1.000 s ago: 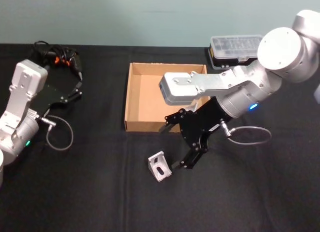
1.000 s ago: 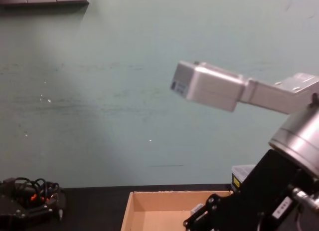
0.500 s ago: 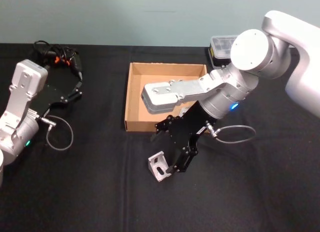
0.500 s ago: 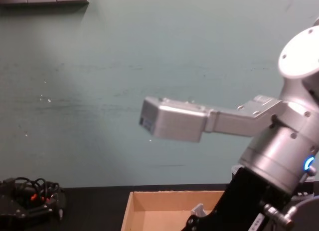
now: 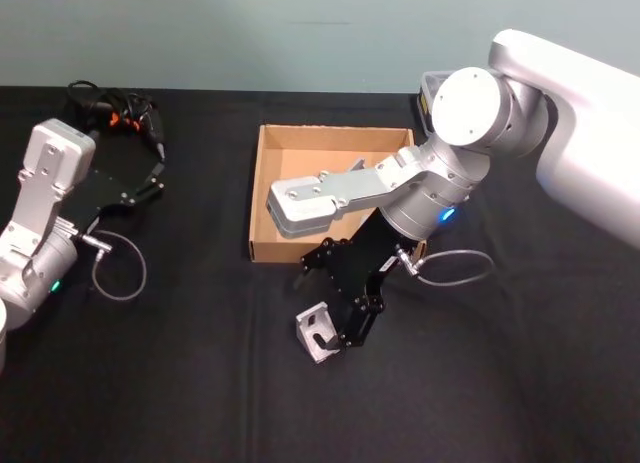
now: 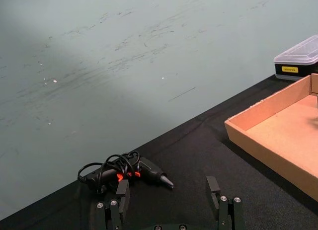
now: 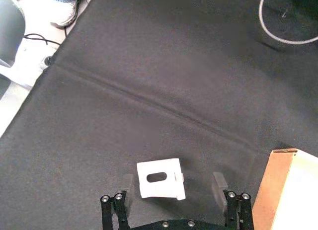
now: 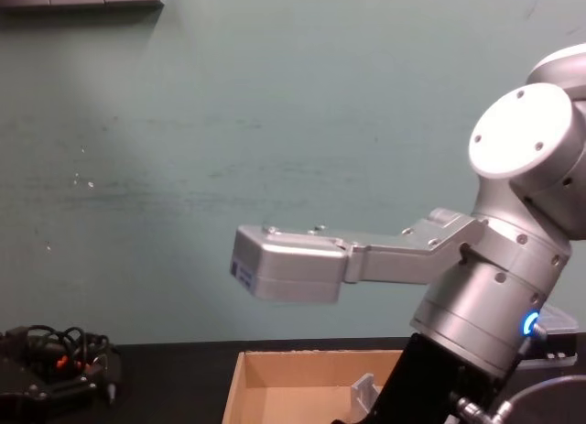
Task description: Use one hand to pick up the angle iron from the table and place it into the box.
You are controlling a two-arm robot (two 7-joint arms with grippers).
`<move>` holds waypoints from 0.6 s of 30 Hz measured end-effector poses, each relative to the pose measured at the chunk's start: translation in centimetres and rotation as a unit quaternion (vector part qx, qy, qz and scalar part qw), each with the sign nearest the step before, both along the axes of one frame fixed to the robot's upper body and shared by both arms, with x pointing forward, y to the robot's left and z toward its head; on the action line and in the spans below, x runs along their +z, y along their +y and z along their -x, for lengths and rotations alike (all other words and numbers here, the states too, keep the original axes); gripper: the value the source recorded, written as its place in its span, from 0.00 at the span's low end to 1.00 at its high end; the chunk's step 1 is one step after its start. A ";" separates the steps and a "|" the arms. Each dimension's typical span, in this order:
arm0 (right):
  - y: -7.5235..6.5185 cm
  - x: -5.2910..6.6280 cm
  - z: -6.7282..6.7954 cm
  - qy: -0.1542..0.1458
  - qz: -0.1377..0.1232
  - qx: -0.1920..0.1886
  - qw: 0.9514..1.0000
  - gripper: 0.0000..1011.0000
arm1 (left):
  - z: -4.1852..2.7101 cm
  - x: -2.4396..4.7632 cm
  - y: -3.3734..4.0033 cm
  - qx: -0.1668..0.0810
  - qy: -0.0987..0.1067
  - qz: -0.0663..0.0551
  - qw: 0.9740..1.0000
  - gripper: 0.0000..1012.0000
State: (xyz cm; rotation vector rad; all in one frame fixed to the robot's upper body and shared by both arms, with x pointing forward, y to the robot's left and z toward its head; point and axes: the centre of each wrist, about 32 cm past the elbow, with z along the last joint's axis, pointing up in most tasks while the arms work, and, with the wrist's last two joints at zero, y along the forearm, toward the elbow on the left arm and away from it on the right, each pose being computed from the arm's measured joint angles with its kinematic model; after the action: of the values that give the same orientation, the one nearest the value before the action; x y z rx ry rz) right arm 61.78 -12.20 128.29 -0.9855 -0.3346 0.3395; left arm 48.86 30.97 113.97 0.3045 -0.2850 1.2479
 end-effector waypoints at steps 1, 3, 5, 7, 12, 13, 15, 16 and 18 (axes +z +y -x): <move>0.1 -0.1 -0.1 0.000 0.000 0.000 1.000 0.99 | 0.00 0.00 0.00 0.000 0.000 0.000 1.000 0.99; 0.2 -0.2 -0.3 0.001 0.001 0.003 1.000 0.99 | 0.00 0.00 0.00 0.000 0.000 0.000 1.000 0.99; 0.3 -0.3 -0.4 0.001 0.002 0.003 1.000 0.99 | 0.00 0.00 0.00 0.000 0.000 0.000 1.000 0.99; 0.5 -0.4 -0.6 0.001 0.003 0.005 1.000 0.99 | 0.00 0.01 0.00 0.000 0.000 0.000 1.000 0.99; 0.8 -0.7 -0.9 0.002 0.008 0.008 1.000 0.99 | 0.00 0.00 0.00 0.000 0.000 0.000 1.000 0.99; 0.8 -0.7 -1.0 0.002 0.008 0.009 1.000 0.99 | 0.00 0.00 0.00 0.000 0.000 0.000 1.000 0.99; 0.9 -0.8 -1.0 0.002 0.009 0.010 1.000 0.99 | 0.00 0.00 0.00 0.000 0.000 0.000 1.000 0.99; 1.0 -0.8 -1.0 0.002 0.009 0.011 1.000 0.99 | 0.00 0.00 0.00 0.000 0.000 0.000 1.000 0.99; 1.1 -0.9 -1.1 0.003 0.009 0.013 1.000 0.99 | 0.00 0.00 0.00 0.000 0.000 0.000 1.000 0.99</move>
State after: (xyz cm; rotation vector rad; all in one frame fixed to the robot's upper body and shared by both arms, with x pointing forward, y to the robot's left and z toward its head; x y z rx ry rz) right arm 62.83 -11.12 127.44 -0.9991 -0.3398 0.3687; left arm 48.86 30.97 113.98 0.3044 -0.2850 1.2480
